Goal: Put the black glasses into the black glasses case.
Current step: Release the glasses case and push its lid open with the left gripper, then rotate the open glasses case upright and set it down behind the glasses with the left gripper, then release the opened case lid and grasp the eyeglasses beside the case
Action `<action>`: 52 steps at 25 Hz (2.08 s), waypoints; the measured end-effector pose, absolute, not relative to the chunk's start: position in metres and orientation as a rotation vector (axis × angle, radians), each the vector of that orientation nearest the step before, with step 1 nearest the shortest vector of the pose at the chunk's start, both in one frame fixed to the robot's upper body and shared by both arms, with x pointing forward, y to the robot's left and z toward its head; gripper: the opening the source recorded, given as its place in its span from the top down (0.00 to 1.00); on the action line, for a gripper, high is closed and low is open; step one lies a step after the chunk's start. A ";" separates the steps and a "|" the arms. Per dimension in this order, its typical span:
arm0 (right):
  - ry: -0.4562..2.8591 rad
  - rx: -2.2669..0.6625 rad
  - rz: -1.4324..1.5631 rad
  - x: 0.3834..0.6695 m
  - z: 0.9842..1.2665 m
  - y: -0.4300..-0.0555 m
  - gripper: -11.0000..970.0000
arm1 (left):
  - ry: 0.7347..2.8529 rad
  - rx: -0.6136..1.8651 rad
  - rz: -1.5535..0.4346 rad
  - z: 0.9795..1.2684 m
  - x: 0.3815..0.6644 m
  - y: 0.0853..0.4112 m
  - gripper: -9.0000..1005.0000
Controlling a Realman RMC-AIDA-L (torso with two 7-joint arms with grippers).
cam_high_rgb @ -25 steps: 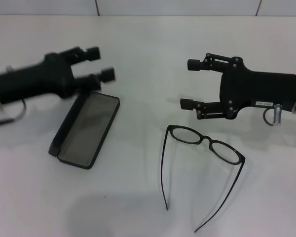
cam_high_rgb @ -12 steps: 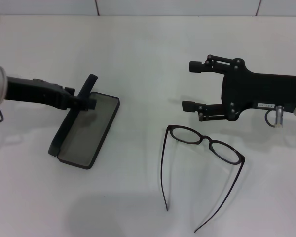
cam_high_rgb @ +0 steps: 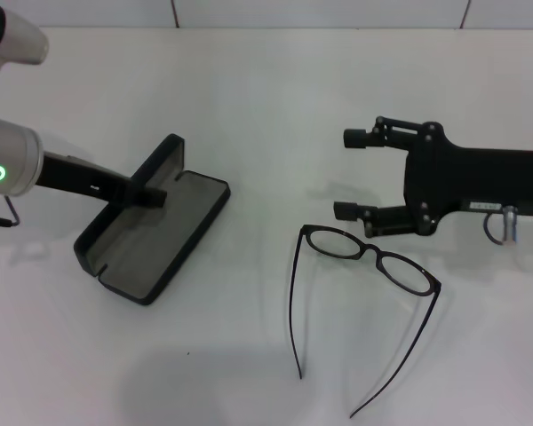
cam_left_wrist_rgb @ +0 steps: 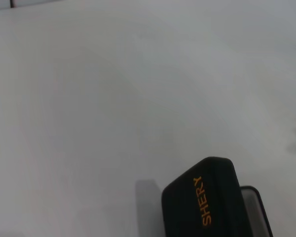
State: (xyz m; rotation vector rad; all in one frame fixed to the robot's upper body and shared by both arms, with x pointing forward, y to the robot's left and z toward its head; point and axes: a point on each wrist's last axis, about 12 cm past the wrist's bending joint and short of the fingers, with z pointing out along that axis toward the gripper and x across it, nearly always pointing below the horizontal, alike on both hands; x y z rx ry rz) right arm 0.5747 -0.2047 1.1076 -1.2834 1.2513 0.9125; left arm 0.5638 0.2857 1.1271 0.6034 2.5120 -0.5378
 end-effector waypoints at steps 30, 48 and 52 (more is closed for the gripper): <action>1.145 -1.469 1.006 0.516 1.073 -0.221 0.21 | 1.680 1.787 -0.168 1.170 0.633 0.116 0.77; 1.280 -1.210 0.964 0.552 1.103 -0.235 0.23 | 1.561 1.279 -0.634 1.188 0.608 0.132 0.38; 1.488 -1.340 0.965 0.577 1.136 -0.228 0.23 | 1.500 0.999 -0.762 1.168 0.588 0.174 0.38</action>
